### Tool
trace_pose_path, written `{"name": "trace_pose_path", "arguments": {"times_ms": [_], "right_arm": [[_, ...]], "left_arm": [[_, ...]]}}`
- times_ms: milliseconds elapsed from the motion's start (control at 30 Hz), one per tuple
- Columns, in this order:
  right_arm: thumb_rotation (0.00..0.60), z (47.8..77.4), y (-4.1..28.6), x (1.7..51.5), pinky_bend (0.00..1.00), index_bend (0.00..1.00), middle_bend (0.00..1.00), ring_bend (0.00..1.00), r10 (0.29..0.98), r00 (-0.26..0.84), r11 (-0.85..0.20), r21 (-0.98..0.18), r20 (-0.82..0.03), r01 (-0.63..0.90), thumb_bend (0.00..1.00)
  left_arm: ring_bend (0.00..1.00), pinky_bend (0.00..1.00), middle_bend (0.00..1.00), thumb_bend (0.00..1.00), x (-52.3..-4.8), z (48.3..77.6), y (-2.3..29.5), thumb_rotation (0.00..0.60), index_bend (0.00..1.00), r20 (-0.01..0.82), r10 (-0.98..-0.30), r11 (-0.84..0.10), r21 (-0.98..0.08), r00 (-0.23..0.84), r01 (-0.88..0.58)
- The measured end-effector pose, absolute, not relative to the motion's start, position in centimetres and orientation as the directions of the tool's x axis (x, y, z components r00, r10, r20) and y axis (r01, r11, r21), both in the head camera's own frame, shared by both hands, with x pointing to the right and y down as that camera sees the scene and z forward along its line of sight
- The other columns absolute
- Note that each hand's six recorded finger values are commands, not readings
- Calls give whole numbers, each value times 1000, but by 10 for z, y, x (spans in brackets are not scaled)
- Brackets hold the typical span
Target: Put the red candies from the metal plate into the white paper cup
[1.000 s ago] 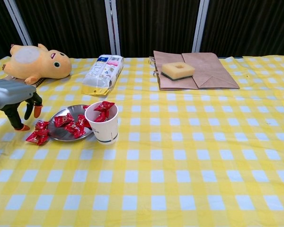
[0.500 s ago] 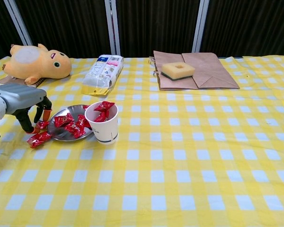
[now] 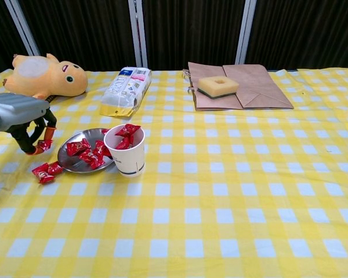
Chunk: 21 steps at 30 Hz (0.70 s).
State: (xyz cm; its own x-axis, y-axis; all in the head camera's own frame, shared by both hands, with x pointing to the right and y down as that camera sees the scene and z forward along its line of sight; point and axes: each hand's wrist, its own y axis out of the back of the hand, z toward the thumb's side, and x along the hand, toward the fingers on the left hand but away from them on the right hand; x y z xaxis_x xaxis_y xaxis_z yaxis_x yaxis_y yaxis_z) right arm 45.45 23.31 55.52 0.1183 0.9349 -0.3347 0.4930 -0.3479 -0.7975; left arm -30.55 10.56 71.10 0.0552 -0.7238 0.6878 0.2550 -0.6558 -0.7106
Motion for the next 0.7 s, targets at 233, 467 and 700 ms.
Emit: {"name": "trace_pose_path", "arguments": {"times_ms": [233,467,700], "right_arm": [[600,555,233,454,0,0,0,0,935,119,-347,-799,-334,491,423],[600,556,233,454,0,0,0,0,935,119,-348,-800,-334,489,424],[600,555,232,454,0,0,0,0,936,118,-346,-800,-332,491,424]], "left_arm": [[924,957,652,387,-305,692,96,600,567,656,-750,-629,-745,78,222],[924,957,651,387,-275,663,86,600,566,601,-782,-586,-799,167,134],[924,957,649,387,-220,635,85,600,564,541,-785,-545,-835,302,77]]}}
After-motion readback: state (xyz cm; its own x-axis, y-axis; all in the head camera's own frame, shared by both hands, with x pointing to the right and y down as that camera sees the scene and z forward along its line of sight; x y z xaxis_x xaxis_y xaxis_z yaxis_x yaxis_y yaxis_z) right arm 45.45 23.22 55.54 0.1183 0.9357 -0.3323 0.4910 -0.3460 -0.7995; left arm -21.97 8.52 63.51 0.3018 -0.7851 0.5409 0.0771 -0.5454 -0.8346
